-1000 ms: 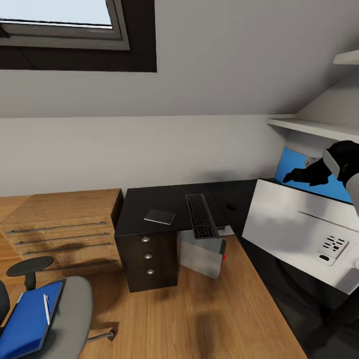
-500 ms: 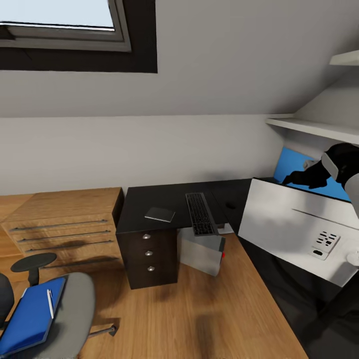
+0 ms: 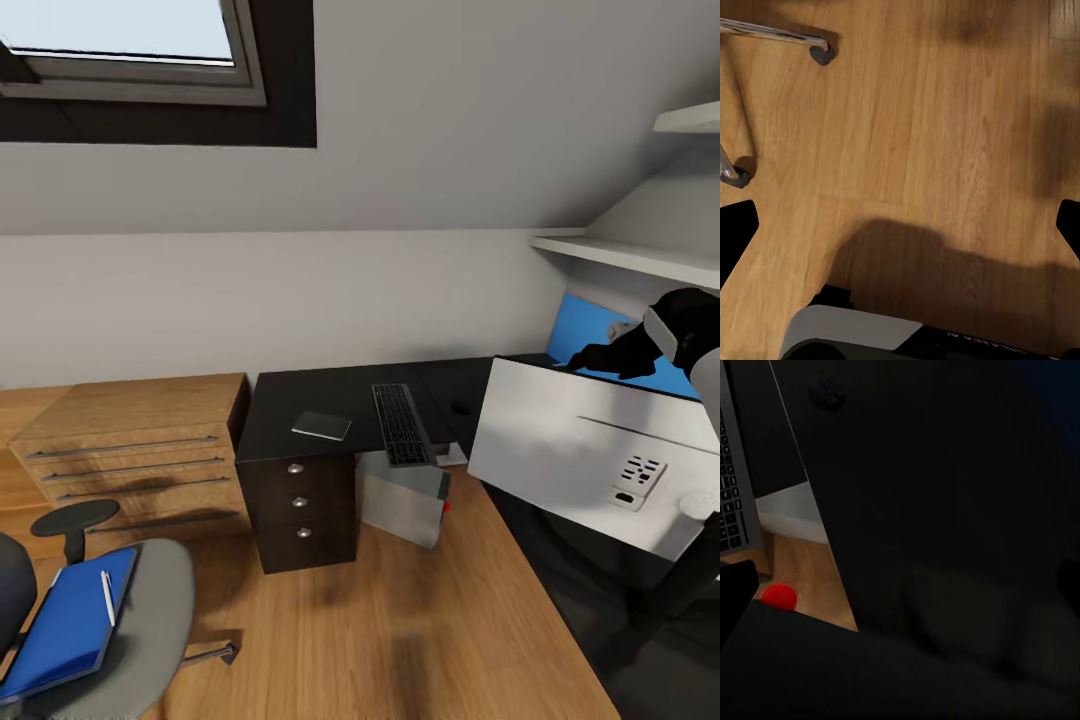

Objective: In the bedroom, organize the workspace by keeping the computer under the desk, ensuring the monitor is on the desk, placing the keyboard on the desk next to the monitor, placing the mouse on the desk next to the keyboard, moving the folder from the swivel chair onto the desk next to the mouse, stacking the notebook on top of the folder with the pen on top of the notebook, and positioning the swivel chair next to the desk.

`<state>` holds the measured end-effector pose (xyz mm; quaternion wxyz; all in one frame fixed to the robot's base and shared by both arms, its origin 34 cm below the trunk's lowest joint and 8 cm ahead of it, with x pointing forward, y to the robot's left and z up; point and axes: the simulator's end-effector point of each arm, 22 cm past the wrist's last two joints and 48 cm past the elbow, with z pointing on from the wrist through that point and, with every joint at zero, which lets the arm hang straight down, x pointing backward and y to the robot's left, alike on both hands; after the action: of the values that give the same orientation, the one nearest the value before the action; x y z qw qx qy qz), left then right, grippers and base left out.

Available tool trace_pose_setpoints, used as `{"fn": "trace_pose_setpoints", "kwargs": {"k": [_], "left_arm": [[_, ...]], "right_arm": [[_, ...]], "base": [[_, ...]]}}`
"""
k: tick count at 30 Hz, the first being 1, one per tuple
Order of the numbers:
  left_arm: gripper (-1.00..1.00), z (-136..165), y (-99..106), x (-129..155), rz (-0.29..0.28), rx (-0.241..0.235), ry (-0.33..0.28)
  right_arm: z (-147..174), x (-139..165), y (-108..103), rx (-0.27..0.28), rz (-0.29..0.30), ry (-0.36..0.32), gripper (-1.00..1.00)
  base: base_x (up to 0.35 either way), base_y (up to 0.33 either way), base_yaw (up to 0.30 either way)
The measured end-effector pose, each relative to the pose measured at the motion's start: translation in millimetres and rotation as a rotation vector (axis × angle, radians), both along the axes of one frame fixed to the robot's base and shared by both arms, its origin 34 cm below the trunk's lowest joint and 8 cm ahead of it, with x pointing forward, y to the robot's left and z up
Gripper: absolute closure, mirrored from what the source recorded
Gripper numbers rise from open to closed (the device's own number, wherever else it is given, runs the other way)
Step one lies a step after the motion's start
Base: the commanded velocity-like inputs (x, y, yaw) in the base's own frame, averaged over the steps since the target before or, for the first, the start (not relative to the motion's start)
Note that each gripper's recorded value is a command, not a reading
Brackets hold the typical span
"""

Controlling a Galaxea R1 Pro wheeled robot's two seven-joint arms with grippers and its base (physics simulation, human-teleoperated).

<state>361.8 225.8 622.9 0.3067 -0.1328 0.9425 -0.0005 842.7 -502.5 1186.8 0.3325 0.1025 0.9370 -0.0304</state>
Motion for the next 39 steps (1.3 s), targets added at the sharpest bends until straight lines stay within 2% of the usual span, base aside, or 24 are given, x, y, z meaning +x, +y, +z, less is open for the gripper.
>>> {"fn": "trace_pose_setpoints", "kwargs": {"k": [5, 8, 14, 21, 25, 39], "left_arm": [[-1.0, 0, 0, 0, 0.0, 0.0, 0.0], [-1.0, 0, 0, 0, 0.0, 0.0, 0.0], [-1.0, 0, 0, 0, -0.001, -0.001, 0.0], [-1.0, 0, 0, 0, -0.001, -0.001, -0.001], [-1.0, 0, -1, 0, -0.002, -0.002, -0.001], [-1.0, 0, -1, 0, -0.002, -0.002, 0.0]], "right_arm": [[1, 2, 3, 0.018, 0.001, -0.008, -1.0], [0, 0, 0, 0.0, 0.0, -0.002, -1.0], [1, 1, 0, -0.003, 0.002, -0.006, -1.0], [10, 11, 3, -0.008, 0.03, -0.063, -1.0], [17, 19, 11, 0.007, 0.069, -0.109, -1.0], [18, 22, 17, 0.019, 0.091, -0.122, -1.0]], "base": [[-0.153, 0.0, 0.0], [-0.071, 0.0, 0.0], [-0.016, 0.0, 0.0], [0.002, 0.015, 0.0], [0.115, 0.145, 0.0], [0.03, 0.037, 0.0]]}}
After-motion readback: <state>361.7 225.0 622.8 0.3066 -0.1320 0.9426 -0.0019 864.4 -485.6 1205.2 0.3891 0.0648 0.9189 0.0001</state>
